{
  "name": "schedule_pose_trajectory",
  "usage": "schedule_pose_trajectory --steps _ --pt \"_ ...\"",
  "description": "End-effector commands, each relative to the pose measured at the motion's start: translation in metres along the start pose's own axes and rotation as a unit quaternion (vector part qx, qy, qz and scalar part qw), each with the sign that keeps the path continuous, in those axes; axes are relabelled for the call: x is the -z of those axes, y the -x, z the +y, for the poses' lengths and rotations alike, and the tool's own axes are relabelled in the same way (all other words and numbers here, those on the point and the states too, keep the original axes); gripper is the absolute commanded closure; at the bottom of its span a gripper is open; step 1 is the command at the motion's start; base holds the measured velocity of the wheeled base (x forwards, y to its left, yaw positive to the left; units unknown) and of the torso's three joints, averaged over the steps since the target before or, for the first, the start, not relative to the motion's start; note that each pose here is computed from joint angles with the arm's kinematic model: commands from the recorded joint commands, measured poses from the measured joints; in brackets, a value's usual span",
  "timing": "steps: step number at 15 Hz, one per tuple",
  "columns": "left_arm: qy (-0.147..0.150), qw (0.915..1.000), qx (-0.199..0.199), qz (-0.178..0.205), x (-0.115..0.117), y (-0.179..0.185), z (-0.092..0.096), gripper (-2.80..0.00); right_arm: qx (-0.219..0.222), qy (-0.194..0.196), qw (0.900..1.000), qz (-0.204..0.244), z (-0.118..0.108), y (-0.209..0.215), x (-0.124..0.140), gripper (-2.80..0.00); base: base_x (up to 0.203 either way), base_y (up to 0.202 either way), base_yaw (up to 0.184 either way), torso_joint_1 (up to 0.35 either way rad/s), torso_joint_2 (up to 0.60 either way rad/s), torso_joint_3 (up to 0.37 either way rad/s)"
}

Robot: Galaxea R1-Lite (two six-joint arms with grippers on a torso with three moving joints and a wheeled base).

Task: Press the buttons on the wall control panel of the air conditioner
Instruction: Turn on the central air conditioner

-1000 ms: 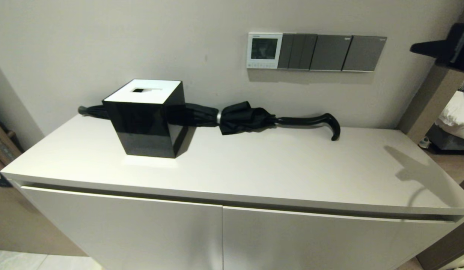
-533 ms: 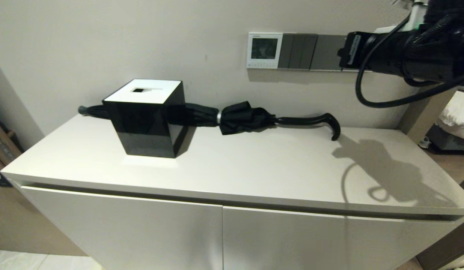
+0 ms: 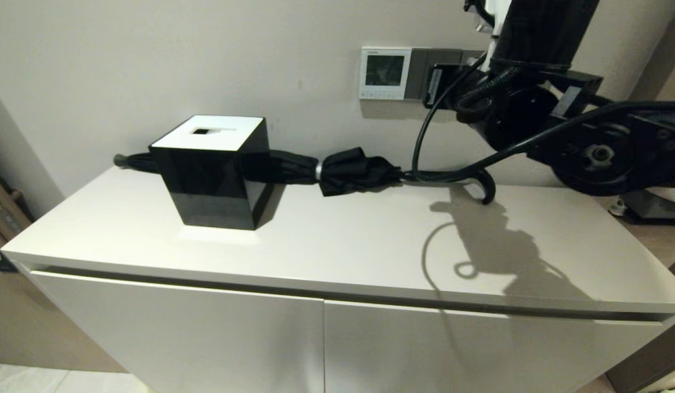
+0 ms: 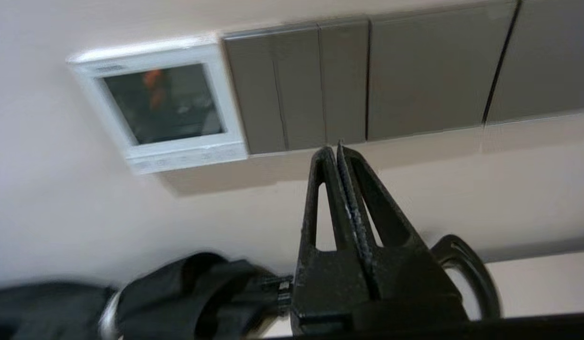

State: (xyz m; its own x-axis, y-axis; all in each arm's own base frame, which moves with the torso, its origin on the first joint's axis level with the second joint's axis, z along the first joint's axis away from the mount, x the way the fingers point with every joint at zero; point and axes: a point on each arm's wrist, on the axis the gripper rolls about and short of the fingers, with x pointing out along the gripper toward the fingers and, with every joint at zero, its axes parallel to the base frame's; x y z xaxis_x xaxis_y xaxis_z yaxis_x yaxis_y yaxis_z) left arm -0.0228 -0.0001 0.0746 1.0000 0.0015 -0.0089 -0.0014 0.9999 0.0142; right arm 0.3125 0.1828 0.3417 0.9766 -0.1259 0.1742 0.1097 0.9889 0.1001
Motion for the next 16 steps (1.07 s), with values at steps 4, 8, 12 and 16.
schedule_pose_trajectory --steps 4,8,12,16 --pt "0.000 1.0000 0.000 0.000 0.000 0.000 0.000 0.00 0.034 -0.015 0.999 -0.025 0.021 -0.012 0.035 0.00 0.000 0.000 0.000 0.000 0.00 0.000" --pt "0.000 1.0000 0.000 0.001 0.000 0.000 0.000 0.00 0.032 0.008 0.999 -0.033 0.039 -0.020 0.061 0.00 0.000 0.000 0.000 0.000 0.00 0.000" --pt "0.000 1.0000 0.000 0.000 0.000 0.000 0.000 0.00 0.028 0.008 0.999 -0.045 0.055 -0.038 0.077 0.00 0.000 0.000 0.000 0.000 0.00 0.000" --pt "0.000 1.0000 0.000 -0.001 0.000 0.000 0.000 0.00 0.025 0.008 0.998 -0.057 0.061 -0.045 0.075 0.00 0.000 0.000 0.000 0.000 0.00 0.000"
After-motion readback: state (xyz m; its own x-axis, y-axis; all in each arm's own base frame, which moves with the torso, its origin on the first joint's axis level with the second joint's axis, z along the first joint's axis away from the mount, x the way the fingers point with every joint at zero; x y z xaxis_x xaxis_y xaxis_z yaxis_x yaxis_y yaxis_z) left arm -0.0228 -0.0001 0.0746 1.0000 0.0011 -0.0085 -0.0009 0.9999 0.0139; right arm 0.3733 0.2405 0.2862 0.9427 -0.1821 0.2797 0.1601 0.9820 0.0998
